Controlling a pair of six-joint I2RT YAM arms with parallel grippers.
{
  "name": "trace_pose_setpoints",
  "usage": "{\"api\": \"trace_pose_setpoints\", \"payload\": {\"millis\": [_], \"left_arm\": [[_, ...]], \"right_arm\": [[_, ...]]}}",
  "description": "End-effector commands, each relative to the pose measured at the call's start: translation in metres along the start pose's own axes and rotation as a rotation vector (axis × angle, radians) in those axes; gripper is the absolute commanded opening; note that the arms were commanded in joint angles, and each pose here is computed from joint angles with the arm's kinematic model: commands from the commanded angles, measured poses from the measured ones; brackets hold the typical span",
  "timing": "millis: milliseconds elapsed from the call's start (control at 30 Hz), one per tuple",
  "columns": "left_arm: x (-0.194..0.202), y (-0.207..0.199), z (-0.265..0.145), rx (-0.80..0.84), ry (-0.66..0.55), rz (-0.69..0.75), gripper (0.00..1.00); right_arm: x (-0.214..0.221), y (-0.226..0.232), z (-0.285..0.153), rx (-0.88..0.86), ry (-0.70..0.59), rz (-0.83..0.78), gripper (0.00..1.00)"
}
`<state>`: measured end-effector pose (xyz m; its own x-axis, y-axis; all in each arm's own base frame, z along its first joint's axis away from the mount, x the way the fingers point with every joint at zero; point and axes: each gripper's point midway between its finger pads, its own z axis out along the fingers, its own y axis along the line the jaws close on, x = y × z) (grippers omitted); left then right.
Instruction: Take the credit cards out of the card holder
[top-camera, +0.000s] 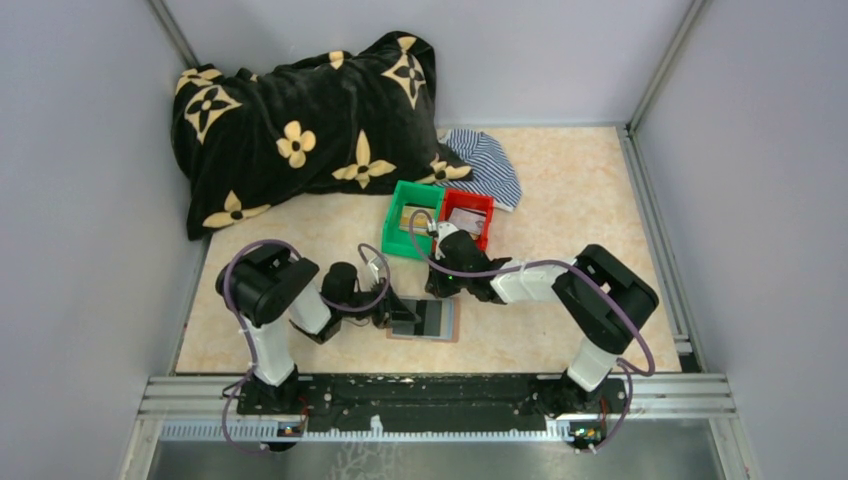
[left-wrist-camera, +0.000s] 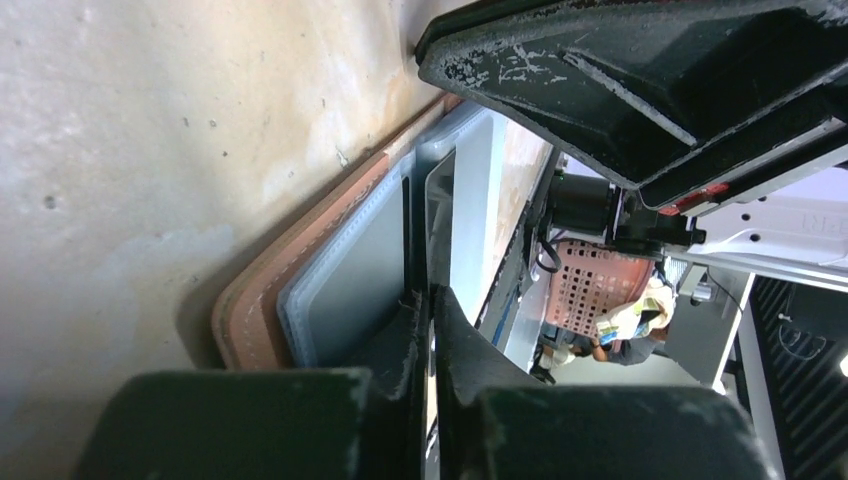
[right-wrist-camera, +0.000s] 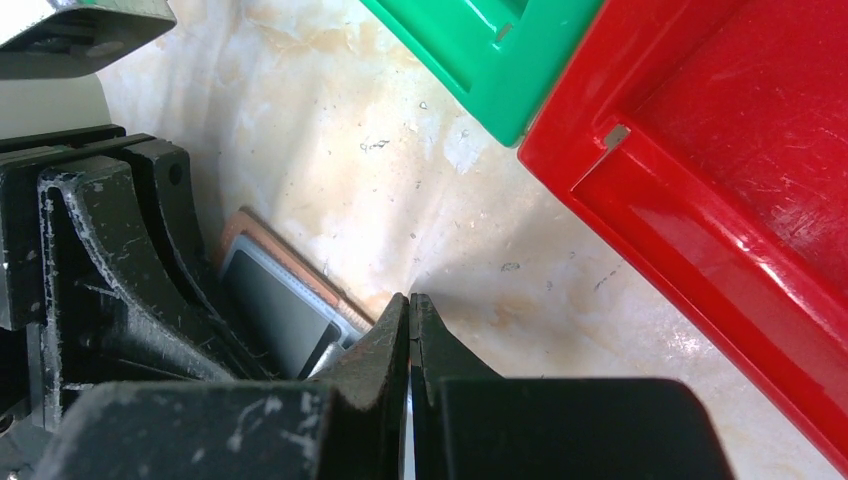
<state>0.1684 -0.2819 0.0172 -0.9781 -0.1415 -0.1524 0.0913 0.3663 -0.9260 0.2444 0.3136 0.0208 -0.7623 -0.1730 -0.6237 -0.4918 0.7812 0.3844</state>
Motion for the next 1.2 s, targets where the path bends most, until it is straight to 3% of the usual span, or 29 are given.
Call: {"api": "trace_pose_setpoints", "payload": {"millis": [0,500,1167], "left_arm": [[0.006,0.005,-0.001,-0.004,0.005,-0.005,0.00],[0.005,0.008,0.002,-0.012,0.012,0.002,0.00],[0.004,0.009,0.002,-0.029,0.018,0.020,0.00]], "right_arm": [[0.024,-0.010,-0.005,0.032,0.069,0.002,0.00],[-0.006,-0.002,-0.064,0.039,-0.112,-0.007,0.00],[0.058,-0.002,-0.049,0.011,0.024,0.026,0.00]]}}
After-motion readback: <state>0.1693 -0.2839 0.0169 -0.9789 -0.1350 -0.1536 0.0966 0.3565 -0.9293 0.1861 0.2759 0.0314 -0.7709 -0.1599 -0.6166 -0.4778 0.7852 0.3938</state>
